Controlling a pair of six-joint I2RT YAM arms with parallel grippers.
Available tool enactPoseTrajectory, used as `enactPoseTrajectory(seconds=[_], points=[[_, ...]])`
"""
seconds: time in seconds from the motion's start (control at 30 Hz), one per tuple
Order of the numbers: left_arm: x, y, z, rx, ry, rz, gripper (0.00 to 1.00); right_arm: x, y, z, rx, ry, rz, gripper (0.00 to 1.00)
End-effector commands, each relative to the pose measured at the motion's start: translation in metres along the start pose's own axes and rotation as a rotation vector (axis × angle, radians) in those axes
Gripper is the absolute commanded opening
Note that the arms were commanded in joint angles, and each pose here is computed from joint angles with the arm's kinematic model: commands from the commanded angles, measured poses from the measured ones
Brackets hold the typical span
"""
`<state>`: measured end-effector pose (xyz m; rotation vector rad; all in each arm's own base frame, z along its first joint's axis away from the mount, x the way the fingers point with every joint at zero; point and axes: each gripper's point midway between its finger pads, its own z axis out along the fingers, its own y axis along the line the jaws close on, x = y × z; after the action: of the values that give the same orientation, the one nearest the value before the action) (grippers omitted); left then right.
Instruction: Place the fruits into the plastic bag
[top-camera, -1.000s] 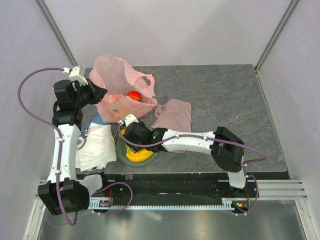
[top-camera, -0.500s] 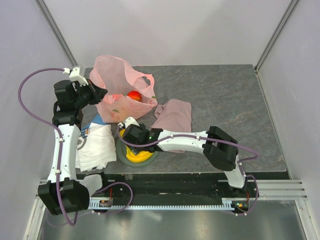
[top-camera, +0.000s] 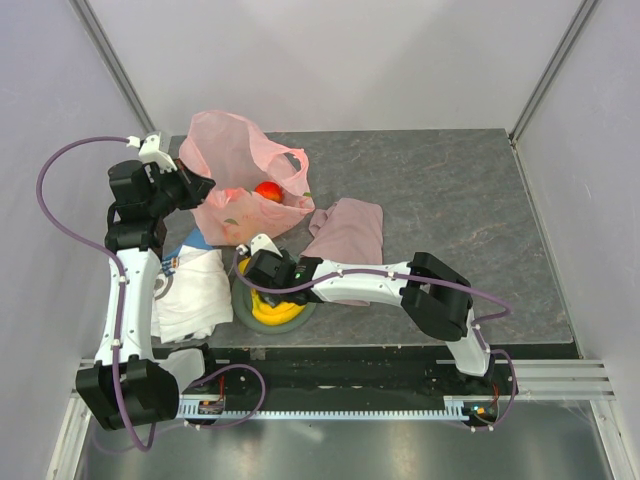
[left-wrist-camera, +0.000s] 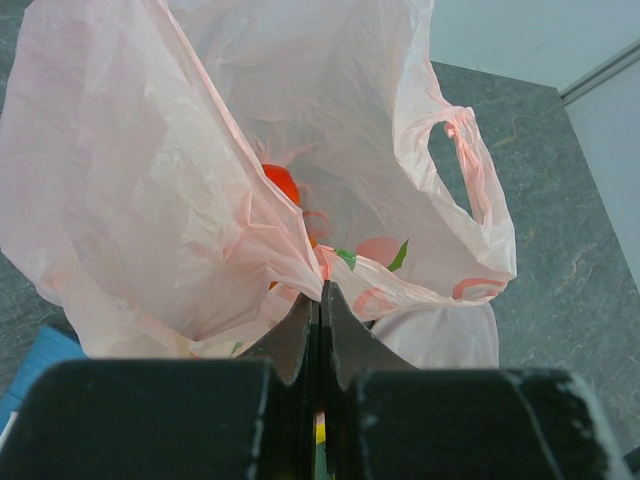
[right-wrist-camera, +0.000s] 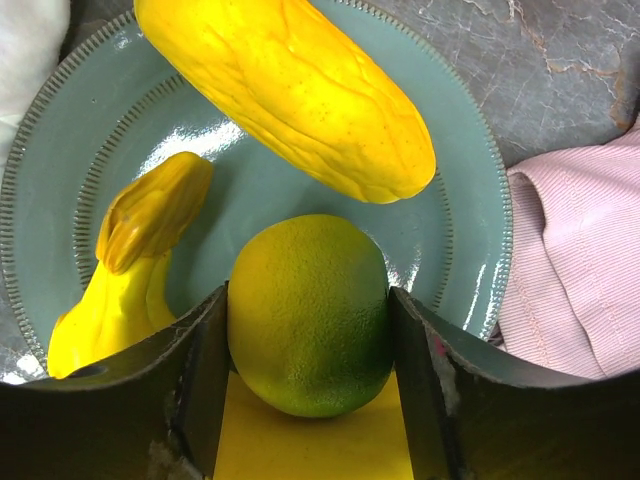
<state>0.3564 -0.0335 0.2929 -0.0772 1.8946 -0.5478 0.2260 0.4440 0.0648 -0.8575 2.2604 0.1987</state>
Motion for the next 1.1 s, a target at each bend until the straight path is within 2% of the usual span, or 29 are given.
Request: enactPoseTrajectory(seconds=[0.0,0.2,0.53,0.63,0.77,0.9,0.93,1.07], points=[[-0.008,-0.005,-0.004,0.016,-0.03,0.034,0.02,-0.014,-0.003,-0.004,0.022,-0.032,0.012,0.59],[-0.007,-0.005,-0.004,0.016,-0.027,0.031,0.02,-0.024,-0.002,-0.013,0.0,-0.07,0.03,0.51],[-0.006,-0.005,-0.004,0.017,-0.028,0.03,0.02,-0.047,-0.008,-0.038,-0.035,-0.179,0.096,0.46],[-0.006,-0.004,-0.003,0.017,-0.025,0.029,0.01,-0.052,-0.008,-0.057,-0.105,-0.234,0.116,0.45],[-0.006,-0.005,-0.004,0.019,-0.027,0.029,0.02,-0.077,-0.005,-0.085,-0.228,-0.37,0.175,0.45],[-0.007,-0.006,-0.004,0.023,-0.029,0.029,0.02,-0.104,-0.035,-0.102,-0.287,-0.455,0.26,0.45],[-0.007,-0.006,-0.004,0.024,-0.029,0.029,0.01,-0.114,-0.033,-0.113,-0.363,-0.484,0.274,0.45],[-0.006,-0.008,-0.004,0.032,-0.028,0.029,0.02,-0.15,-0.063,-0.13,-0.446,-0.589,0.341,0.45]])
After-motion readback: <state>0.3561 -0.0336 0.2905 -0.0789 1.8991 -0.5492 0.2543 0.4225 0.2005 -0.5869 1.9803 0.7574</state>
